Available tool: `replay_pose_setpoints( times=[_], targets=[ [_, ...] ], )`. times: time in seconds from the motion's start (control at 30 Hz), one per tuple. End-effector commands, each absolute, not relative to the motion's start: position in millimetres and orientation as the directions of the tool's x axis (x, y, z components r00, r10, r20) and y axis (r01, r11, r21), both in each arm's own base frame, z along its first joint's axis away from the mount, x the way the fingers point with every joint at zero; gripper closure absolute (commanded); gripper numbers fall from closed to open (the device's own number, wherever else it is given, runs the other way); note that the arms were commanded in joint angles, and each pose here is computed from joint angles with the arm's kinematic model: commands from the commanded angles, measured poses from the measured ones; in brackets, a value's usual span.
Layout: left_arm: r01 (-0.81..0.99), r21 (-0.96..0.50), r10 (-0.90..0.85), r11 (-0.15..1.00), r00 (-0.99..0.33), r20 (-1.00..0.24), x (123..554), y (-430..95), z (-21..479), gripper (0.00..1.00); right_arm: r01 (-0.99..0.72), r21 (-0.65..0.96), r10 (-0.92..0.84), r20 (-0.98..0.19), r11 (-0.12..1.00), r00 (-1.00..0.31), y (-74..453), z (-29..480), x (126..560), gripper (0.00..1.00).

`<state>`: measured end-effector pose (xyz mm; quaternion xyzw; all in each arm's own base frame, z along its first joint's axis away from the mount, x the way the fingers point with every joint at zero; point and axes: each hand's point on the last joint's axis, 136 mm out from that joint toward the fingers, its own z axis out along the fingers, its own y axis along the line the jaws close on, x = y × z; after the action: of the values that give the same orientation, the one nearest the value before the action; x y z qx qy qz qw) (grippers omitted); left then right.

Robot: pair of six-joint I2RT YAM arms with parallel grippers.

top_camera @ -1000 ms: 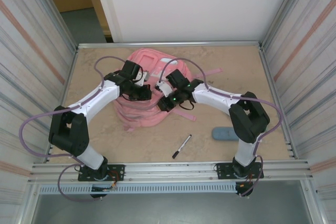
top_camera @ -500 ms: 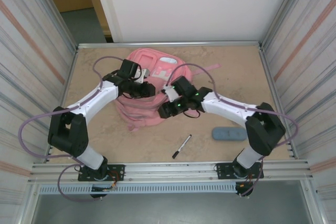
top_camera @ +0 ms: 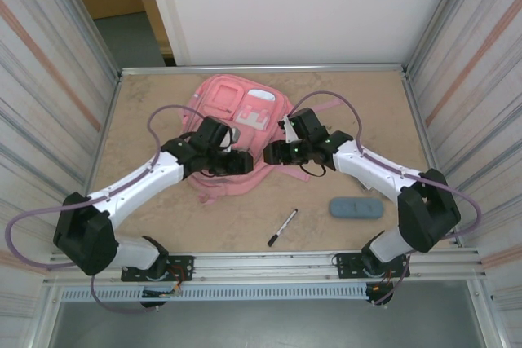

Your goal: Pack the student bag

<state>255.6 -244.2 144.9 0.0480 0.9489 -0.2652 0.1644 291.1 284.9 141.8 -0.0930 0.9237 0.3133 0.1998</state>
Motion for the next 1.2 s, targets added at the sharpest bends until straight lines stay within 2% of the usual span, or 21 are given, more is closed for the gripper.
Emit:
replay_pose_setpoints(
  times=[0.0,0.3,0.53,0.63,0.77,0.87,0.93,0.97,1.03,1.17],
  targets=[
    [0.076,-0.371,-0.062,0.925,-0.936,-0.346,265,-224,130,0.44,-0.255,0.585,0.020,-0.421,0.770,-0.907,295,152,305,0.47],
    [0.089,-0.343,-0.016,0.935,-0.957,-0.290,270,-239,105,0.50,-0.250,0.564,0.018,-0.427,0.787,-0.904,288,144,301,0.48],
    [0.085,-0.328,-0.004,0.941,-0.965,-0.262,276,-253,89,0.58,-0.236,0.578,0.046,-0.430,0.781,-0.902,285,138,300,0.51],
    [0.079,-0.280,0.003,0.957,-0.965,-0.261,278,-250,85,0.64,-0.217,0.622,0.069,-0.403,0.752,-0.913,290,137,301,0.52],
    [0.098,-0.231,0.030,0.968,-0.959,-0.280,280,-248,83,0.83,-0.188,0.664,0.106,-0.377,0.724,-0.920,298,135,303,0.52],
    [0.109,-0.229,0.045,0.967,-0.962,-0.269,279,-250,78,0.87,-0.088,0.670,0.187,-0.327,0.737,-0.927,289,118,308,0.49],
    [0.114,-0.232,0.052,0.966,-0.965,-0.257,276,-250,76,0.86,-0.020,0.680,0.242,-0.288,0.733,-0.926,280,109,312,0.48],
    [0.114,-0.228,0.055,0.967,-0.966,-0.253,274,-250,74,0.82,0.002,0.689,0.263,-0.274,0.725,-0.925,277,106,314,0.48],
    [0.115,-0.210,0.059,0.971,-0.966,-0.253,273,-247,72,0.68,0.011,0.701,0.280,-0.270,0.713,-0.921,274,105,315,0.47],
    [0.117,-0.169,0.075,0.979,-0.969,-0.234,271,-244,66,0.66,0.016,0.696,0.288,-0.277,0.718,-0.916,269,104,316,0.47]
  ],
)
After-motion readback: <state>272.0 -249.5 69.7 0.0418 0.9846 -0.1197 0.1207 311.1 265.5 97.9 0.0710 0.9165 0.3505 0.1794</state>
